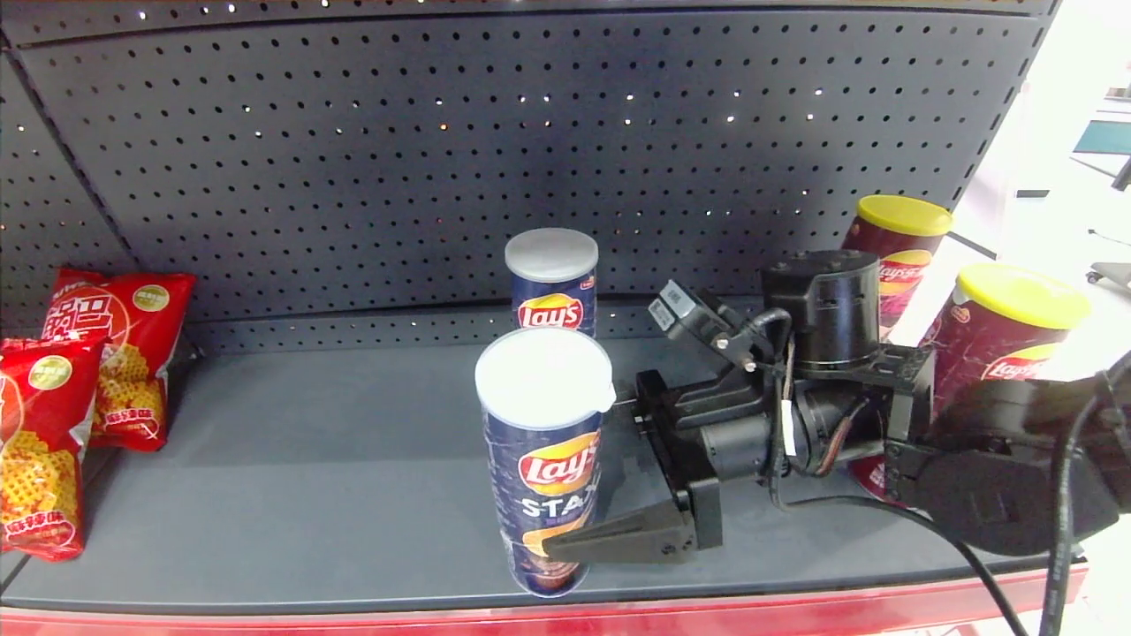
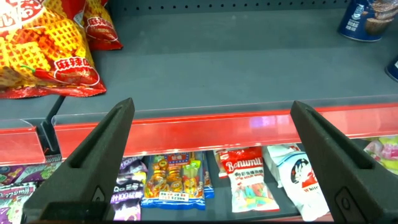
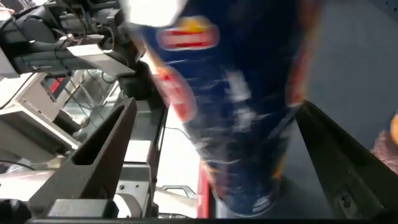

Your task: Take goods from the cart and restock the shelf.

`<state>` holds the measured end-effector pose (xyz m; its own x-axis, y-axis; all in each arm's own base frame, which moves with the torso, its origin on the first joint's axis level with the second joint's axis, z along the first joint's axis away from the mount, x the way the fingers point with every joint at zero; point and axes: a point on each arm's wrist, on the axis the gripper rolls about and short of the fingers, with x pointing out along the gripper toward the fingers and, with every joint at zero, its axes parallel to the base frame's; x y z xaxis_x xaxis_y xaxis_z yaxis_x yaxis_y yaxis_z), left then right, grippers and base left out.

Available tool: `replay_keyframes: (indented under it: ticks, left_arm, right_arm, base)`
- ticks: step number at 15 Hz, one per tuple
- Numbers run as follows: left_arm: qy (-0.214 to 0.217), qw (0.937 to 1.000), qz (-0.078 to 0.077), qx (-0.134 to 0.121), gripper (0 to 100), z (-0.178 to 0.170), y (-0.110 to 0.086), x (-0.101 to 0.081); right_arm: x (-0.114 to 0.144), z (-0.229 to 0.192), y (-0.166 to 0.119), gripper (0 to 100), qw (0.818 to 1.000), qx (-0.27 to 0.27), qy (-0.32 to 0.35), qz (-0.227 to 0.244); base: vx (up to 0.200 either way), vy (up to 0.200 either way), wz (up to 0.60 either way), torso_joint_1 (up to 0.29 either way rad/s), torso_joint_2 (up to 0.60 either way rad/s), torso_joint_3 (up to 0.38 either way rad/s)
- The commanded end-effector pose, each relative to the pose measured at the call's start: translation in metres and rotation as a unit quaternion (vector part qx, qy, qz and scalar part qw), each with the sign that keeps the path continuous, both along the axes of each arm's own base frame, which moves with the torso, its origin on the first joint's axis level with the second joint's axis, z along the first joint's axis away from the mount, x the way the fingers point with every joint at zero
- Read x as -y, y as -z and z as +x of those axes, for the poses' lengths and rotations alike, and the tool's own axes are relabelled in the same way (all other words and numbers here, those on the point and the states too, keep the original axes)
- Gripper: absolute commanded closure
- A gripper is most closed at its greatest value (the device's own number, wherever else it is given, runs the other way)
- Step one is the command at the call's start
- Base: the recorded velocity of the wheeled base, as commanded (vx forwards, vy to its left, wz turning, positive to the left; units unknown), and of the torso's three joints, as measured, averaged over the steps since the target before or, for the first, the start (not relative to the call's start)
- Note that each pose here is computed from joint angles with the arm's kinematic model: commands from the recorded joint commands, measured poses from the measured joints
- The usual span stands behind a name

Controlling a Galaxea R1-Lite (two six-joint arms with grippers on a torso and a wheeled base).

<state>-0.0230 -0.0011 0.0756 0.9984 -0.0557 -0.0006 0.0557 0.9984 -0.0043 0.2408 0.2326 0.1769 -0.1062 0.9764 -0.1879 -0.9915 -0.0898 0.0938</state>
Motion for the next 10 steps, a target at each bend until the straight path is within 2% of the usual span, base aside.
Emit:
replay_keyframes:
  ticks: [1,7,8,10]
  left_arm:
    - [0.001,1.0000,0.000,0.000,0,0.000,0.000,0.000]
    - [0.000,1.0000,0.000,0.000,0,0.000,0.000,0.000]
    - [0.000,1.0000,0.000,0.000,0,0.000,0.000,0.000]
    - [0.000,1.0000,0.000,0.000,0,0.000,0.000,0.000]
  right_arm:
    - [-0.005,0.006,0.009,0,1.000,-0.010,-0.003,-0.007]
    - [-0.011,0.019,0.010,0,1.000,-0.011,-0.026,0.005]
    - [-0.011,0.020,0.009,100,1.000,-0.012,-0.027,0.005]
    - [-0.008,0.023,0.010,100,1.000,-0.012,-0.023,0.005]
  base:
    - [0.000,0.000,0.00,0.000,0.00,0.000]
    - [0.000,0.000,0.00,0.000,0.00,0.000]
    - [0.000,0.000,0.00,0.000,0.00,0.000]
    - [0.000,0.000,0.00,0.000,0.00,0.000]
